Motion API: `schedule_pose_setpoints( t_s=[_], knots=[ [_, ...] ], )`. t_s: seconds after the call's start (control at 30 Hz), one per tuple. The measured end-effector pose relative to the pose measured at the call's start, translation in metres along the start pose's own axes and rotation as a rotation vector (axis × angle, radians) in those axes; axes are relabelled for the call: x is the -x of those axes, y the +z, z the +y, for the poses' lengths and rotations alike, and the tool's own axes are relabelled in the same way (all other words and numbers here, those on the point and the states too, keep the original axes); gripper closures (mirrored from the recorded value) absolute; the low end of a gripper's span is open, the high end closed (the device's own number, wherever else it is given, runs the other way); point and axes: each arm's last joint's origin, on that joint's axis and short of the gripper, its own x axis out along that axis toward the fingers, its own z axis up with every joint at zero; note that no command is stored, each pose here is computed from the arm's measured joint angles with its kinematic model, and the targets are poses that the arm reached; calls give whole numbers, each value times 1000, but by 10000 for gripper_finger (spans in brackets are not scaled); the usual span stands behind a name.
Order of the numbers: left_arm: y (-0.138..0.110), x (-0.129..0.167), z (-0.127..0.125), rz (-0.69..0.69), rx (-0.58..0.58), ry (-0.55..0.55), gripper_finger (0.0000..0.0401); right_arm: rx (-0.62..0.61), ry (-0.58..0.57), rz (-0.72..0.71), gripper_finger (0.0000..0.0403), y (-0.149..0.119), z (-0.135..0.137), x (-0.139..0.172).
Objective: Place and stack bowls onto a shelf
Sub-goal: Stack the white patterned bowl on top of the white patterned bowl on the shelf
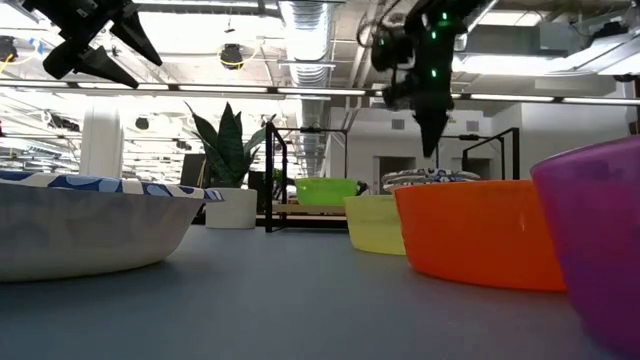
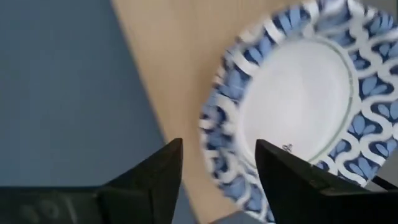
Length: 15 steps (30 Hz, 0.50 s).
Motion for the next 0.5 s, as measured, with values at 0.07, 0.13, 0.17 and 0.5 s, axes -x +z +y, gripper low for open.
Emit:
schedule_pose_setpoints(
  t_s=[0.07,0.13,0.17,0.5],
  knots=[
    [0,0,0,4,0,-3,127,2,45,-31,170,5,11,12],
    [0,0,0,4,0,-3,127,1,100,-79,170,11,26,26],
    [0,0,0,4,0,-3,127,1,130,-102,170,14,35,32],
    [-3,0,-2,88,-58,-61,127,209,265,-198,172,11,142,66]
  ],
)
